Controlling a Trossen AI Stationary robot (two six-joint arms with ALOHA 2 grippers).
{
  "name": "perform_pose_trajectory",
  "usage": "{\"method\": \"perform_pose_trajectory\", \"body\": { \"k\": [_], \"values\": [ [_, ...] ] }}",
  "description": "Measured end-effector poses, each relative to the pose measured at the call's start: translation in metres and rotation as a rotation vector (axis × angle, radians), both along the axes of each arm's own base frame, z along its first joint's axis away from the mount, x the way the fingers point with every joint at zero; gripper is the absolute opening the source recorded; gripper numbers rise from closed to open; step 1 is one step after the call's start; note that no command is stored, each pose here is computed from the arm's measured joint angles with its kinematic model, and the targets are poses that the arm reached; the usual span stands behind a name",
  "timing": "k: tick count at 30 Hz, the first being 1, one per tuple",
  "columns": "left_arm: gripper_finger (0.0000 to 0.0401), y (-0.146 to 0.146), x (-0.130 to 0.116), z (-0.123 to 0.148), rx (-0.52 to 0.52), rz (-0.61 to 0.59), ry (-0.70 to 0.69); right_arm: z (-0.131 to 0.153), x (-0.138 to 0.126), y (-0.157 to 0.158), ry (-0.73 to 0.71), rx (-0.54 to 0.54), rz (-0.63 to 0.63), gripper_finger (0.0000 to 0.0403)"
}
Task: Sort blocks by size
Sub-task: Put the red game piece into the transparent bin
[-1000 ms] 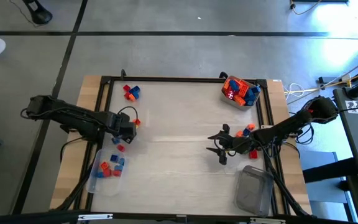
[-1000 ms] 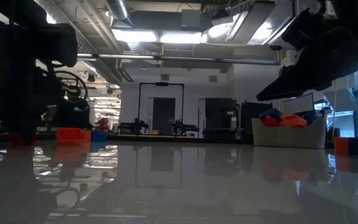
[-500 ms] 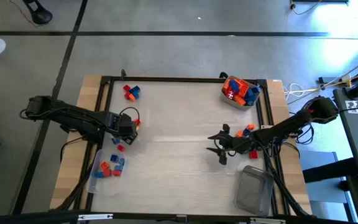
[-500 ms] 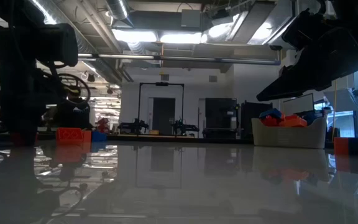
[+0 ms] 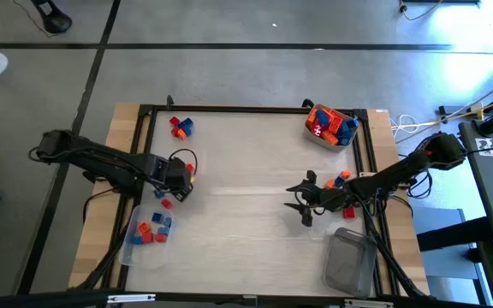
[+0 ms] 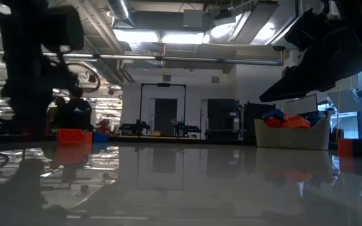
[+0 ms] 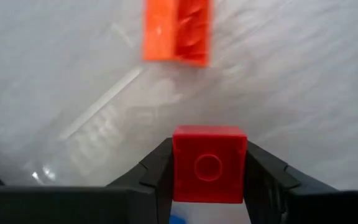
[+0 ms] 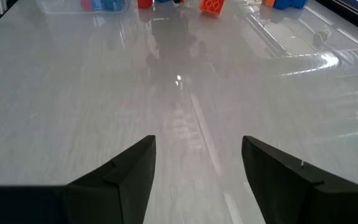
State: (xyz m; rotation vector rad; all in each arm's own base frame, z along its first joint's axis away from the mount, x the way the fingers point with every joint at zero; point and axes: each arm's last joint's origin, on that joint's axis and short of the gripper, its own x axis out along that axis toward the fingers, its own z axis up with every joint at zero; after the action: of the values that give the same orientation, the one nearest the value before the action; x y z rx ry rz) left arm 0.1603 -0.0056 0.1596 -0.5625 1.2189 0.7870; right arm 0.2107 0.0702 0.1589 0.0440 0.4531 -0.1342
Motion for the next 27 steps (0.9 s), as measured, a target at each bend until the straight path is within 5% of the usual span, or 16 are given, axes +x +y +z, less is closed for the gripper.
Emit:
{"method": "perform_pose_trajectory", "body": {
  "k": [15,27],
  "values": [
    [0.0132,-0.055,0.017,0.075,-0.065,-0.134,-0.147,0.0,0.0,0.0,0.0,0.0,0.0,0.0237],
    [0.0133,-0.109,-0.011,0.086,-0.223,-0.18,-0.142,0.0,0.0,0.0,0.0,0.0,0.0,0.0237]
  ]
}}
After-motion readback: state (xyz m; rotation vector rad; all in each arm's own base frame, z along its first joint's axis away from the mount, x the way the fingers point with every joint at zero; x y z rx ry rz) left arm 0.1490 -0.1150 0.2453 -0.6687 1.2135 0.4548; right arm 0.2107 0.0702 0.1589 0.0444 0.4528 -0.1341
